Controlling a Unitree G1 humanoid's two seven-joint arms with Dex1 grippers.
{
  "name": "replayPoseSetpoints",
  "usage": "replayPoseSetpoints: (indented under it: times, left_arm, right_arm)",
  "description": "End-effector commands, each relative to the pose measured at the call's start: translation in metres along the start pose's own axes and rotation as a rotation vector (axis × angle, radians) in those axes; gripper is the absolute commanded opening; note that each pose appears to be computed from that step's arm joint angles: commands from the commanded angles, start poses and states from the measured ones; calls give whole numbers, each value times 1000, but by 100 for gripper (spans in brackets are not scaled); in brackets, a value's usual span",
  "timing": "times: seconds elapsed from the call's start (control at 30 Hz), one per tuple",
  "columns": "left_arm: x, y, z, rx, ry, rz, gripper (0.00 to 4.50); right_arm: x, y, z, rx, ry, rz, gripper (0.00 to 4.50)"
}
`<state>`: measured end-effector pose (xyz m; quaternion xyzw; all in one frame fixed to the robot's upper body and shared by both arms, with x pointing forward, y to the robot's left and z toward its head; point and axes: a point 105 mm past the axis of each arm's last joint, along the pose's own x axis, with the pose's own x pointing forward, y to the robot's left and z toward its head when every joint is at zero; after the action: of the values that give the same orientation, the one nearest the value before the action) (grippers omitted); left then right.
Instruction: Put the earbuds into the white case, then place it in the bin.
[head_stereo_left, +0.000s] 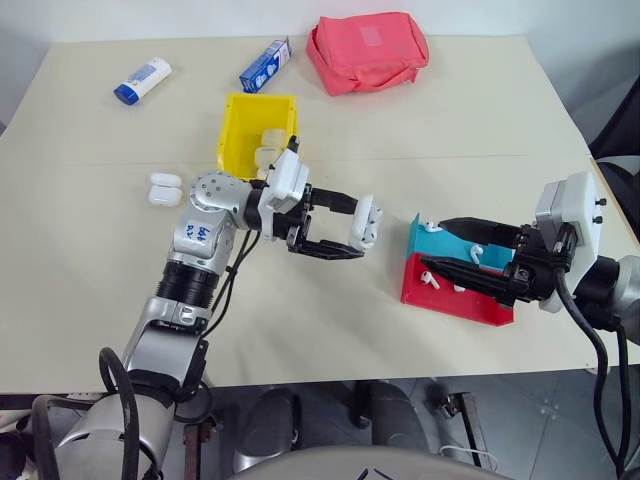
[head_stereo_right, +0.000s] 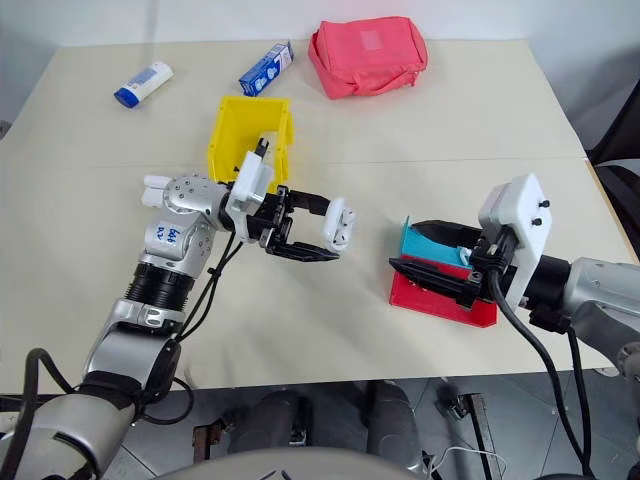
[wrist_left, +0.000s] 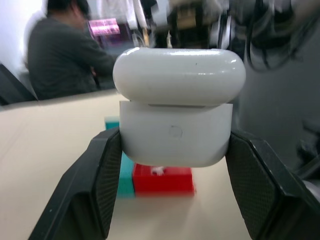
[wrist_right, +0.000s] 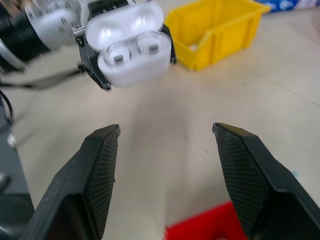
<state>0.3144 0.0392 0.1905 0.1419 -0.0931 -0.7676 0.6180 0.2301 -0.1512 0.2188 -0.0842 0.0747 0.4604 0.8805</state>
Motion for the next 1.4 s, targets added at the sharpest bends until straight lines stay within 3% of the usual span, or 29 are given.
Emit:
replayPoseSetpoints:
  times: [0.03,0.27,0.3,0.5,0.8,1.1,1.2,1.27,1.4]
  left_arm:
    - [5,4,1,77,71,-27,276]
    - [9,10,-2,117,117,-42,276]
    - [9,11,-2,117,117,-42,276]
    - [12,11,-5,118,129,-52,276]
    - [12,10,-6,120,131,-53,276]
    - [5,16,-7,111,133,8,276]
    - [4,17,-6,113,124,25,276]
    - [3,21,-2,110,105,55,276]
    - [2,26,3,106,79,99,276]
  right_arm:
    - [2,3,14,-32,-11,-36,251]
    - [22,0,39,-122,23,-79,11]
    - [25,-1,41,-126,25,-77,5]
    - [69,-6,51,-178,120,-49,5]
    - [86,4,46,-217,217,36,5]
    - [45,0,31,-211,323,7,5]
    - [36,-7,34,-178,267,-38,5]
    - [23,-9,41,-153,144,-55,5]
    - [-9,-13,29,-85,26,-87,5]
